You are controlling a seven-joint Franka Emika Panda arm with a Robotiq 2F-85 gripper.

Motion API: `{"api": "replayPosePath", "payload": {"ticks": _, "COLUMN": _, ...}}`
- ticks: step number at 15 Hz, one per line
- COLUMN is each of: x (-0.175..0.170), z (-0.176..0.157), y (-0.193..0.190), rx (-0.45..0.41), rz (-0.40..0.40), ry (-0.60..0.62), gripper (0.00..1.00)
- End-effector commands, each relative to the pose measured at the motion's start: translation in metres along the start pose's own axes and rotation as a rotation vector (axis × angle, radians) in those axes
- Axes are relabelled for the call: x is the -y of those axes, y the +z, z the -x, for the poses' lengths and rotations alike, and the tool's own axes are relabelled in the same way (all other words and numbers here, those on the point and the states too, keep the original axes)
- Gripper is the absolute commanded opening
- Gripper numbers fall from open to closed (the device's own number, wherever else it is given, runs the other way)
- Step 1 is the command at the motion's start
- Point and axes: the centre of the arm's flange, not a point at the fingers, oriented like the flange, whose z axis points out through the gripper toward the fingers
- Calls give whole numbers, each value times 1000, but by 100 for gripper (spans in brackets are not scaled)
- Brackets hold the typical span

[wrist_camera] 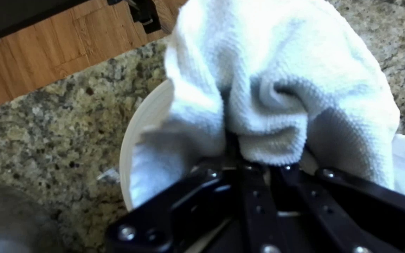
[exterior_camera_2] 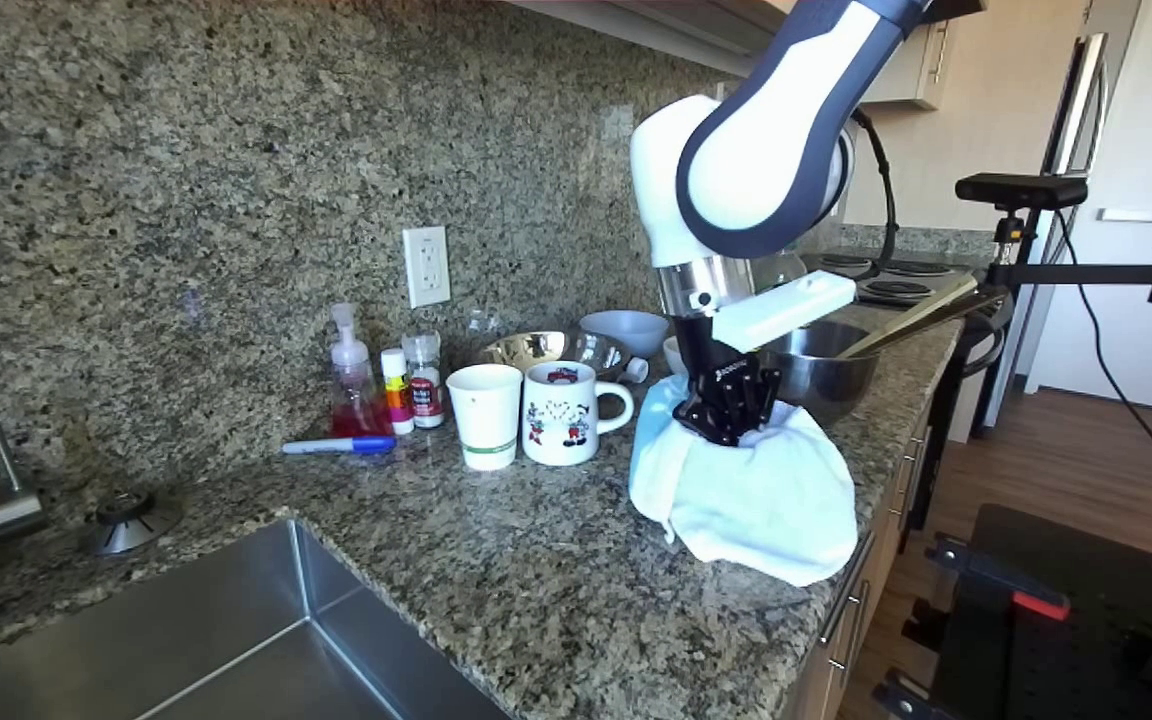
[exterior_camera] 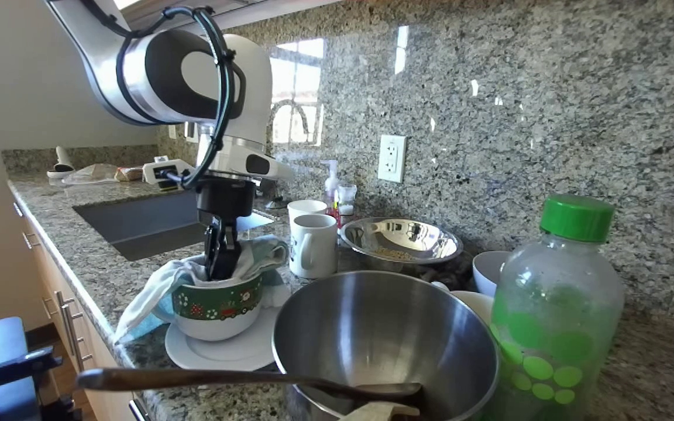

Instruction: Use the towel to wipe the inside of the mug on the plate, then put it in the silver bowl next to the plate

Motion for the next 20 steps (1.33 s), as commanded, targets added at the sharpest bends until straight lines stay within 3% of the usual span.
{"api": "replayPosePath", "payload": {"ticks": 1, "x": 0, "z": -2, "y": -24, "rx": -36, "rz": -5, "ry": 9, "gripper": 5}}
{"api": "replayPosePath", "payload": {"ticks": 9, "x": -2, "z": -10, "y": -71, "rx": -102, "rz": -33, "ry": 9, "gripper": 5}}
{"api": "replayPosePath", "payload": {"ticks": 20, "x": -33, "z": -12, "y": -181, "rx": -210, "rz": -39, "ry": 111, "gripper": 5}}
